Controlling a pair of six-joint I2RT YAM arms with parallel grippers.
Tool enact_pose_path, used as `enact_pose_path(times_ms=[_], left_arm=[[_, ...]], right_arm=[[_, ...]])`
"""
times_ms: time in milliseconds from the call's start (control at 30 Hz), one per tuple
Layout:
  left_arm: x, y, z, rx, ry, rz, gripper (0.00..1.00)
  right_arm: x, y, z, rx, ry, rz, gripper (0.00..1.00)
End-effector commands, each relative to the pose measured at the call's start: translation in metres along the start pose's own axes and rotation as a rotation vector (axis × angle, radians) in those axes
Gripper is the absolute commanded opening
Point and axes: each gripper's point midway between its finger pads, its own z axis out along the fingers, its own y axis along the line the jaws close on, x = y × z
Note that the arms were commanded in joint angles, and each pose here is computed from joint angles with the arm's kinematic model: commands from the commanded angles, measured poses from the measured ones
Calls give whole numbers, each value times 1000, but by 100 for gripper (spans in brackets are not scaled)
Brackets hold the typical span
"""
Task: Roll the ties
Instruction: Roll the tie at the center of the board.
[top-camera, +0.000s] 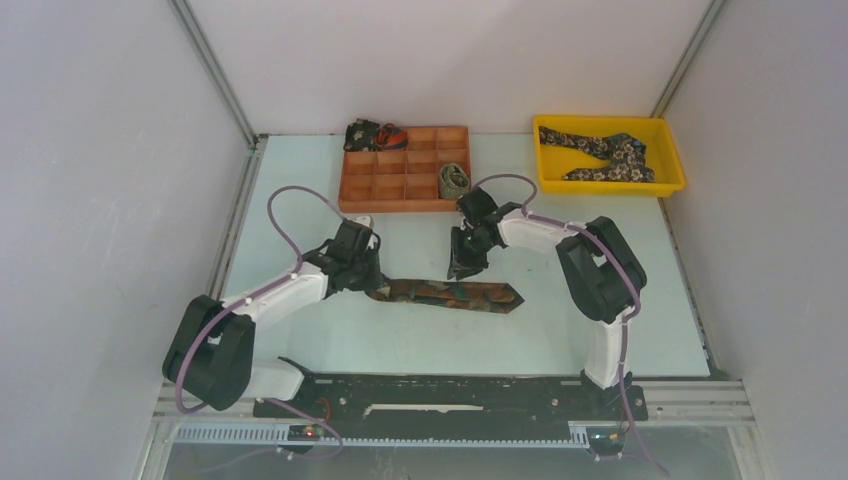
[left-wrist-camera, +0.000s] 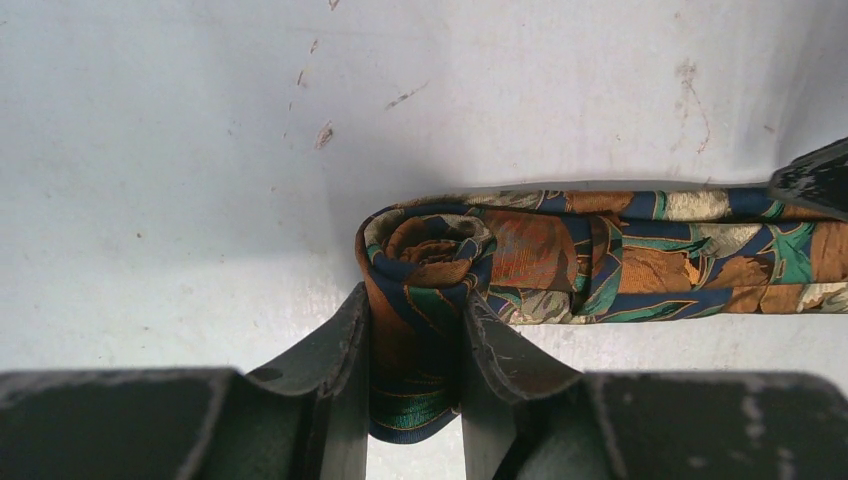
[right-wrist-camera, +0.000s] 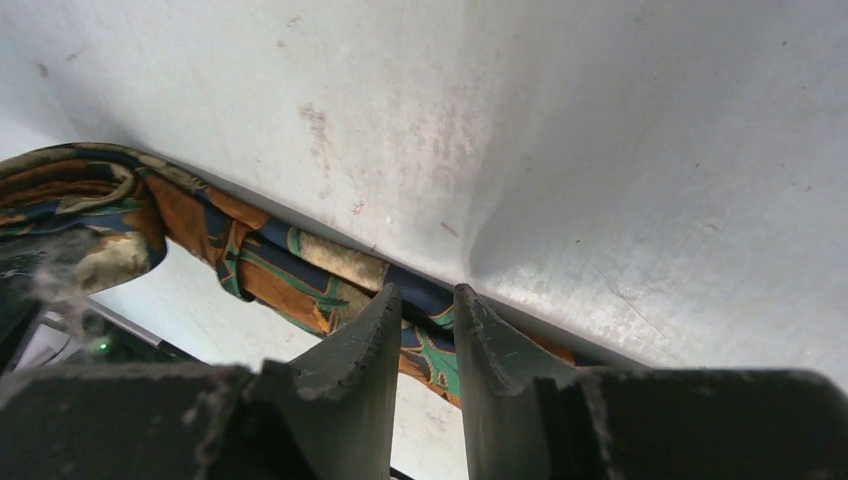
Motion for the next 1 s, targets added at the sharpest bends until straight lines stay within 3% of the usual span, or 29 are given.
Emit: enact_pose_path(times_ms=[0, 400, 967], left_arm=[[-15, 4, -11, -64, -55, 56, 14], [-21, 10, -12, -217, -52, 160, 13], [-26, -1, -9, -468, -46, 392, 13]], right_arm=[[-20, 29, -35, -62, -114, -73, 31], [-6, 51, -39, -100, -112, -153, 33], [-12, 17, -98, -81, -239, -106, 37]])
